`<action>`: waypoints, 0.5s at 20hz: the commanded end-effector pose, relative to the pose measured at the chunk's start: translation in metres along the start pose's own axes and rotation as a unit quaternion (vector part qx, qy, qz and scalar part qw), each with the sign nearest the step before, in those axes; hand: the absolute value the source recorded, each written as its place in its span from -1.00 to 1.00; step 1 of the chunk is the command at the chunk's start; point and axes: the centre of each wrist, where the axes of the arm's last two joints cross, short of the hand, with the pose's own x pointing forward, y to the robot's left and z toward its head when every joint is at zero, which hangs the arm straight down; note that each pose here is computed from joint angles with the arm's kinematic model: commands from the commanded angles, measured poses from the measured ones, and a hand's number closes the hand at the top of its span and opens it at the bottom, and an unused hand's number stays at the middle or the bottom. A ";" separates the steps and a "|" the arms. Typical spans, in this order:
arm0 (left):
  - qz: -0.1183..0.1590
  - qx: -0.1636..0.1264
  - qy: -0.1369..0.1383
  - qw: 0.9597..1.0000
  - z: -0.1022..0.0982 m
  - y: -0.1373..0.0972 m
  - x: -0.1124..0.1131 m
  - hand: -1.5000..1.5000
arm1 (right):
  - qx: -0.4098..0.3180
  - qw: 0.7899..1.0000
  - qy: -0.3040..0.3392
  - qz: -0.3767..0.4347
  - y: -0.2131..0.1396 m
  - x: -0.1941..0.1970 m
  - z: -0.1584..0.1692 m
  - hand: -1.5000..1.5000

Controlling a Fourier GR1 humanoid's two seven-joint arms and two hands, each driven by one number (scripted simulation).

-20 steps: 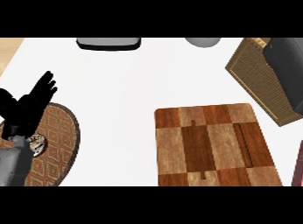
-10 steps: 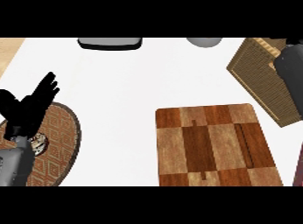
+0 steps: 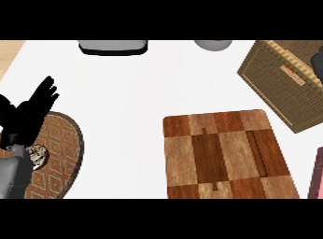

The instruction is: Pick the squash from the cutting board and place it in the basket

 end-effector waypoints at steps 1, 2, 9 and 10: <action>0.006 0.002 0.008 1.000 0.003 -0.010 -0.017 0.00 | -0.067 0.991 0.047 -0.106 -0.010 0.010 -0.010 -1.00; 0.003 0.024 0.013 1.000 0.007 0.004 -0.006 0.00 | -0.074 0.990 0.063 -0.107 -0.005 -0.021 0.001 -1.00; 0.010 0.048 0.022 0.999 0.012 0.015 -0.018 0.00 | -0.002 0.991 0.069 -0.119 -0.042 -0.046 -0.001 -1.00; 0.001 0.044 0.030 0.999 0.018 0.018 -0.022 0.00 | 0.009 0.992 0.073 -0.100 -0.045 -0.060 0.000 -1.00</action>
